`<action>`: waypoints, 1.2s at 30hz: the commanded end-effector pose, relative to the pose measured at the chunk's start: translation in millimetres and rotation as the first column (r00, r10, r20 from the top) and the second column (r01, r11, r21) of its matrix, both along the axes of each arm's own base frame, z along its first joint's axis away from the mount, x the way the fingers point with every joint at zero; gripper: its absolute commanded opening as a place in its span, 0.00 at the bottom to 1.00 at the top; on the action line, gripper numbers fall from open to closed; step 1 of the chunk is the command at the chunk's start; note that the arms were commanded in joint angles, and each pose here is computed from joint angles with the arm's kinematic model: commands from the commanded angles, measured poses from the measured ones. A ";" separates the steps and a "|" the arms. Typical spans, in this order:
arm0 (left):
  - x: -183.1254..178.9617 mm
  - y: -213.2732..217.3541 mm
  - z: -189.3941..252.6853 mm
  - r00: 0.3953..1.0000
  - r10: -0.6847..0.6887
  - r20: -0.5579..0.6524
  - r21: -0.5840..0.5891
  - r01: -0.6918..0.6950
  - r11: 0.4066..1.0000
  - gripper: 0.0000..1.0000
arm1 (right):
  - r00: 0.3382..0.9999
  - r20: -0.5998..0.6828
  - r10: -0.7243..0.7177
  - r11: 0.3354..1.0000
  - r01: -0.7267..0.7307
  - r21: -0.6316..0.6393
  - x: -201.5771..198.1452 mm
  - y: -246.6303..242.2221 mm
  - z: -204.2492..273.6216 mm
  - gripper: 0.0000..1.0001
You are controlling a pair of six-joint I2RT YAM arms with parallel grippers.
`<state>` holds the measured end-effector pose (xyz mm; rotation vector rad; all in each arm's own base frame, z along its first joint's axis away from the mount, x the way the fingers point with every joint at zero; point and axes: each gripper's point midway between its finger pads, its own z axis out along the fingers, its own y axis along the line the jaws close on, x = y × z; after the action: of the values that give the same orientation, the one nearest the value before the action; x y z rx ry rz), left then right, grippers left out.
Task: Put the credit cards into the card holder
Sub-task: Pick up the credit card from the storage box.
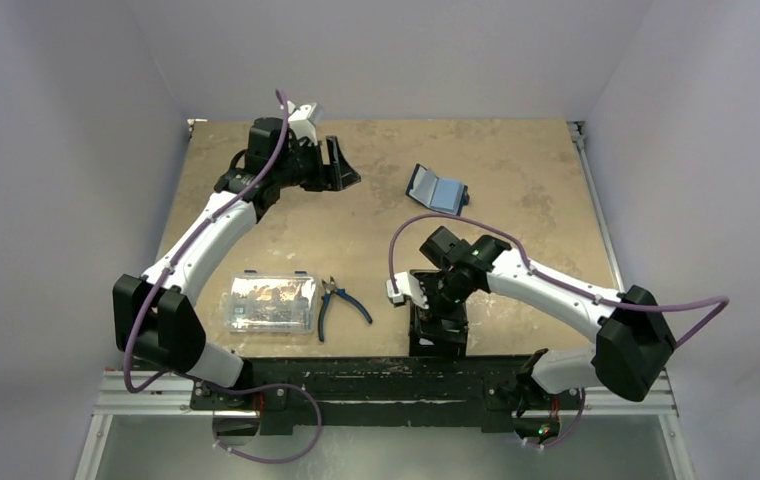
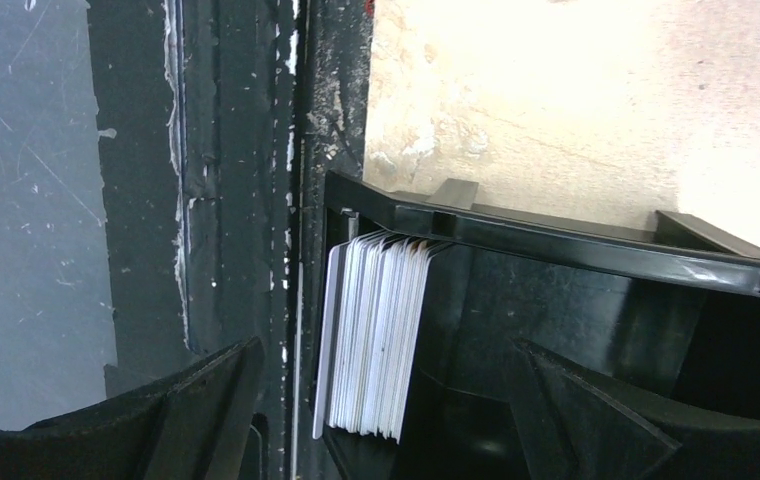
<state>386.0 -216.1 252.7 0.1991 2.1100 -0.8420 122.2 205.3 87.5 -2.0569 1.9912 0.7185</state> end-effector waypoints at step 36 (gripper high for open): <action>3.7 -1.5 11.7 0.998 -0.022 0.056 -0.005 0.022 1.000 0.69 | 0.991 -0.047 0.123 0.990 -0.126 -0.061 -29.2 -1.0 -21.6 0.89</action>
<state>385.6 -216.6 252.5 0.2029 2.1104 -0.8456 100.2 208.0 60.1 -2.2030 1.9900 0.7118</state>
